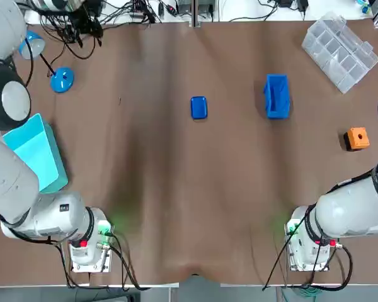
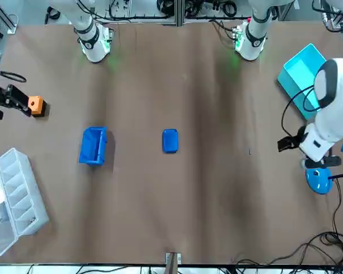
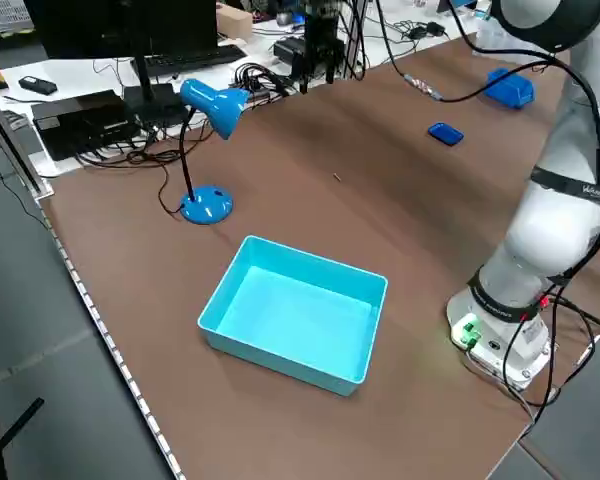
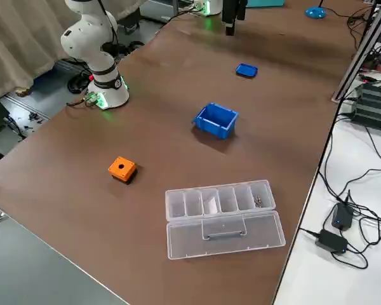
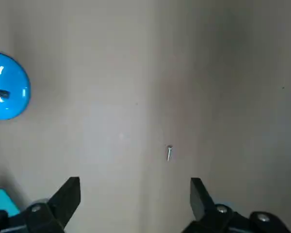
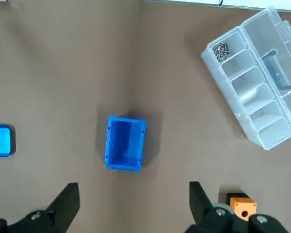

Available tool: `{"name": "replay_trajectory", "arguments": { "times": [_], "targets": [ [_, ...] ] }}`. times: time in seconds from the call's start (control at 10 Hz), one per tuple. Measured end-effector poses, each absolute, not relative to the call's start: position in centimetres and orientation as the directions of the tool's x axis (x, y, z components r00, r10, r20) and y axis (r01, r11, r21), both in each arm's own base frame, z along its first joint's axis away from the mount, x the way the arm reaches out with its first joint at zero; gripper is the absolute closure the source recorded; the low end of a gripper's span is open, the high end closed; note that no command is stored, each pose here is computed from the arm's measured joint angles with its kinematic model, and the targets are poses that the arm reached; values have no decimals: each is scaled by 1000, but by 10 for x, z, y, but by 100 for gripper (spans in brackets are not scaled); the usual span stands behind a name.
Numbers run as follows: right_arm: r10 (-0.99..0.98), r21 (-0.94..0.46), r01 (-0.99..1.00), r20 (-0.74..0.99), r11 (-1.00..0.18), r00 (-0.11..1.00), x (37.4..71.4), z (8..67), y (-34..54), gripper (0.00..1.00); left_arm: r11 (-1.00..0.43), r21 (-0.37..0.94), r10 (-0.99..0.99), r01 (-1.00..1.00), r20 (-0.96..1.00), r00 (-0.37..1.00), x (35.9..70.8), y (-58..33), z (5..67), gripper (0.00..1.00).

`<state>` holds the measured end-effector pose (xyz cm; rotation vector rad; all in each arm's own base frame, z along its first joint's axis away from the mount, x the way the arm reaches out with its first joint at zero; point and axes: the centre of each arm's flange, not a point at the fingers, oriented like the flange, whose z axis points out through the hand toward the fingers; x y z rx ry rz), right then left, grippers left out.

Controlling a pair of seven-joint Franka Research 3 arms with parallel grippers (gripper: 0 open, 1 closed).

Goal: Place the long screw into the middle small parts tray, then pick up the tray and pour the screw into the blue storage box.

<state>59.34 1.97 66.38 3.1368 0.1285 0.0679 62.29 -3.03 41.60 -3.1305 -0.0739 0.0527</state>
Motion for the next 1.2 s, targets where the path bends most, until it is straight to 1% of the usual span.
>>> {"name": "replay_trajectory", "arguments": {
  "times": [0.2,0.5,1.2],
  "targets": [
    [85,2,85,44,-996,995,593,664,21,0,-999,-8,33,33,-50,998,611,-38,377,1],
    [87,2,87,46,-996,995,593,665,23,0,-1000,-2,19,19,-73,997,597,-45,334,2],
    [75,3,75,31,-997,997,594,661,16,0,-1000,23,17,18,-54,998,578,-47,243,4]
  ]
}}
